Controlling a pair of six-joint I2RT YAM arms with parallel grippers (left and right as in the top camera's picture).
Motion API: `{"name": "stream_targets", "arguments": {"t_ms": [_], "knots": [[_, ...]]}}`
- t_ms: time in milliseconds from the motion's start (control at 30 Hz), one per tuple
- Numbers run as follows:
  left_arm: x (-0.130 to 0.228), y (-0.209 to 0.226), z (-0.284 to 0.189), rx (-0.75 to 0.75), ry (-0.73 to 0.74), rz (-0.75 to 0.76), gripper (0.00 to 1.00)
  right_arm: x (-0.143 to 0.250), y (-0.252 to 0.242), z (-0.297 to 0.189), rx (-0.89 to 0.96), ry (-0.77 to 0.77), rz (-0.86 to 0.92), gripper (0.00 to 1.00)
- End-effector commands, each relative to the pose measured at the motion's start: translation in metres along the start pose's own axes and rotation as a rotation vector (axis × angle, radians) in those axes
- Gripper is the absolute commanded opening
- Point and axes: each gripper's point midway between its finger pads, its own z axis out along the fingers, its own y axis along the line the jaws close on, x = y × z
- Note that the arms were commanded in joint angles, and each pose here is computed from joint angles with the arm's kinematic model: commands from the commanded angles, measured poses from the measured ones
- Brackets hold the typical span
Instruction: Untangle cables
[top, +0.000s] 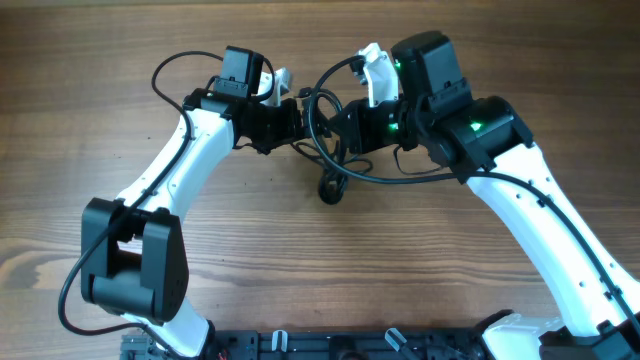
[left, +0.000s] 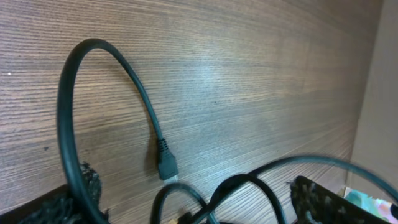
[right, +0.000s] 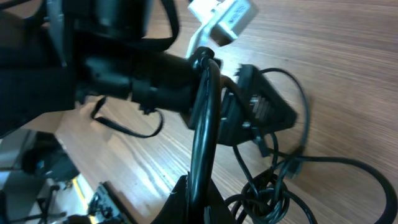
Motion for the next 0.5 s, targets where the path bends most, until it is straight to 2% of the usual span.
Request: {"name": "stream_targets", "arguments": {"t_ms": [0,100,133,200,233,333,467], "knots": [[0.002,-0.003,0.004,0.042,0.015,0.035,1.0,-0.007,0.016,-0.006,-0.076,-0.014,-0.034,0.04],[-0.006,0.006,-0.003,0.043,-0.008,0.013,0.98,-0.011,0.006,-0.006,-0.022,-0.035,0.035,0.04],[-0.01,0.013,-0.006,0.039,-0.018,-0.003,0.91,-0.014,0.004,-0.006,-0.006,-0.046,0.067,0.04],[-0.014,0.023,-0.012,0.029,-0.029,-0.031,0.52,-0.019,-0.012,-0.007,0.078,-0.086,0.184,0.04],[-0.016,0.029,-0.015,0.023,-0.031,-0.052,0.38,-0.021,-0.017,-0.007,0.104,-0.1,0.213,0.04],[-0.015,0.046,-0.021,-0.029,-0.032,-0.096,0.24,-0.025,-0.03,-0.01,0.173,-0.142,0.301,0.04],[-0.011,0.063,-0.023,-0.118,-0.031,-0.12,0.22,-0.025,-0.051,-0.012,0.281,-0.179,0.367,0.04]]}}
